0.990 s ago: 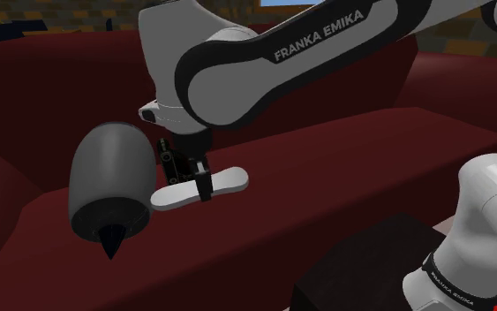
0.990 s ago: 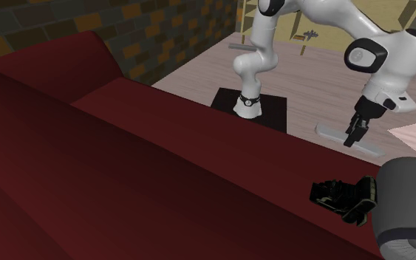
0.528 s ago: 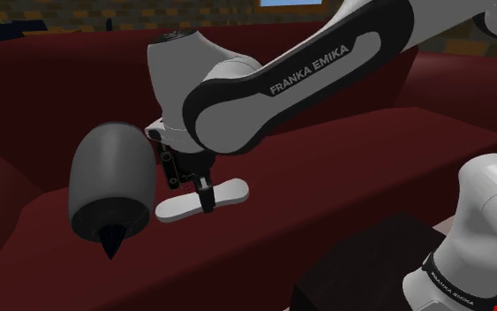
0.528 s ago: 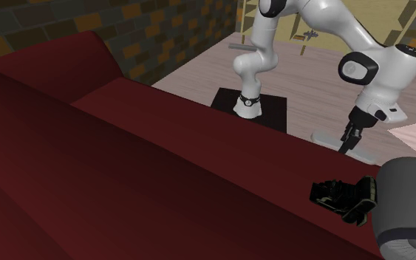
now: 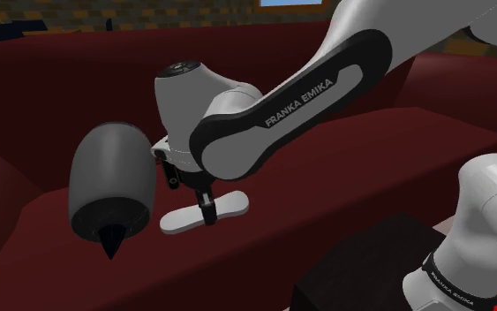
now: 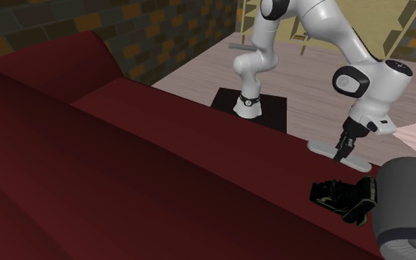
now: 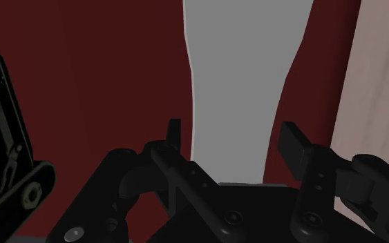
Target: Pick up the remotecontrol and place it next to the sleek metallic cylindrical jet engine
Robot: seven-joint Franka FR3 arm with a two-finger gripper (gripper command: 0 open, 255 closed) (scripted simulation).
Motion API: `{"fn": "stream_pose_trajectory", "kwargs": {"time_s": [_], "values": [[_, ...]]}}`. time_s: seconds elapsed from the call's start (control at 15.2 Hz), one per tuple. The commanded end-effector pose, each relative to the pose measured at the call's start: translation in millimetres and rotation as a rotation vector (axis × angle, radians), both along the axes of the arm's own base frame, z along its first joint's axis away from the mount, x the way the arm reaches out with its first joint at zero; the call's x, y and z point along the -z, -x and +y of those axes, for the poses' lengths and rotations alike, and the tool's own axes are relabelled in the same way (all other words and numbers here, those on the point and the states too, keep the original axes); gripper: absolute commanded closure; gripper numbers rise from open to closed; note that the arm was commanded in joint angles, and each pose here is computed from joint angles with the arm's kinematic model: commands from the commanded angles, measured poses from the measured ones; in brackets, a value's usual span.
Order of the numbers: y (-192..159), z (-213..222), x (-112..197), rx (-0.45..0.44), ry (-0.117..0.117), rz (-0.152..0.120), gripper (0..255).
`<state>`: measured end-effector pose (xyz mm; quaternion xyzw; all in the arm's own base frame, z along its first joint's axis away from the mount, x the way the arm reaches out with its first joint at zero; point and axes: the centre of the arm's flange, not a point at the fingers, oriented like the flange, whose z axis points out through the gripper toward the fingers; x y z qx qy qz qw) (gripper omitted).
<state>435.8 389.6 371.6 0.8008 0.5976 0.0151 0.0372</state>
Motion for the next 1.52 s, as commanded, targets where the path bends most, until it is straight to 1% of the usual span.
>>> {"fn": "stream_pose_trajectory", "kwargs": {"time_s": [0.0,0.53,0.59,0.92,1.19,1.45], "values": [[1,1,11,0.000,-0.001,-0.001,255],[1,1,11,0.000,-0.001,-0.001,255],[1,1,10,0.000,-0.001,-0.001,0],[1,1,11,0.000,-0.001,-0.001,0],[4,3,-39,0.000,-0.001,-0.001,0],[4,3,-39,0.000,-0.001,-0.001,0]]}}
